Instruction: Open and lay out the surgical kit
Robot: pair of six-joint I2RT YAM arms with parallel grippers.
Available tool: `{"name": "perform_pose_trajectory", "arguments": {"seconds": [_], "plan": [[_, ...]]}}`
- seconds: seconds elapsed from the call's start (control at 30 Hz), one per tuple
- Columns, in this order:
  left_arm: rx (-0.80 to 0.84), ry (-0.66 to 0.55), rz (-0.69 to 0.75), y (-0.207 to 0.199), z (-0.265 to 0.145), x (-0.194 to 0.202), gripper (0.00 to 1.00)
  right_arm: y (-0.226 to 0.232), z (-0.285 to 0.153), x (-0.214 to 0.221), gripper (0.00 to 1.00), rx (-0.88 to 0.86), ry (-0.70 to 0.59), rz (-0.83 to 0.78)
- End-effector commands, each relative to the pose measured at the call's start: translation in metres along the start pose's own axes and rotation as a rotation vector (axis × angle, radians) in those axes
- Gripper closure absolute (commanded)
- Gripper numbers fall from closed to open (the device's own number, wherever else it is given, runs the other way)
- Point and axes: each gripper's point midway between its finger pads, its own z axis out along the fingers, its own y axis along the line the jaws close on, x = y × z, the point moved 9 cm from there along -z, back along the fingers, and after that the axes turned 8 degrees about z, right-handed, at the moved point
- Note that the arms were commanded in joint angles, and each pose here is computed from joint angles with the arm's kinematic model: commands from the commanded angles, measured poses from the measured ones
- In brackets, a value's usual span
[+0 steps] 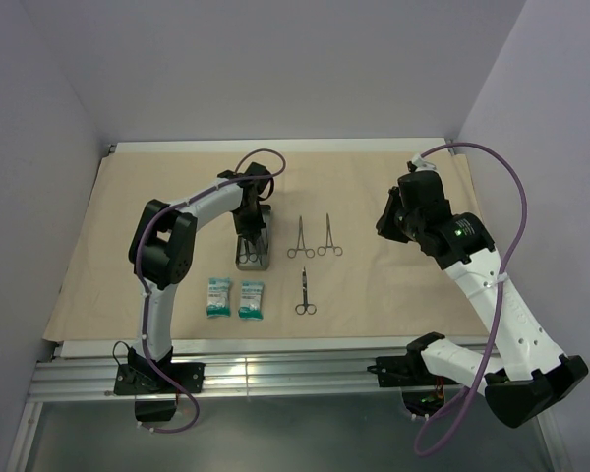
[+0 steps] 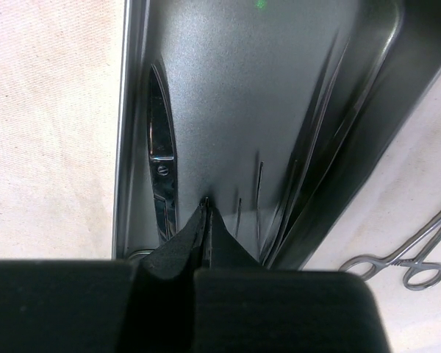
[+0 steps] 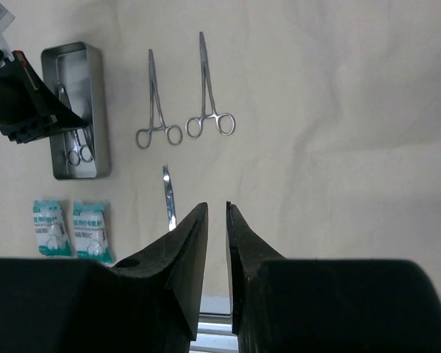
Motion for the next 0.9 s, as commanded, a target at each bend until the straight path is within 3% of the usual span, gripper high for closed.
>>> {"name": "perform_pose_trajectory", "arguments": {"seconds": [0.0, 0.63, 0.87], "plan": [[0.013, -0.025, -0.002, -0.004, -0.009, -0.004, 1.00, -0.001, -0.009, -0.004, 0.76, -0.009, -0.031, 0.021], [0.058, -0.158, -0.004, -0.004, -0.074, -0.022, 1.00, 0.000, -0.001, 0.005, 0.76, -0.042, 0.009, 0.032], [0.170, -0.215, -0.009, -0.014, -0.118, -0.030, 1.00, 0.020, 0.017, 0.012, 0.64, -0.194, 0.107, 0.022]]}}
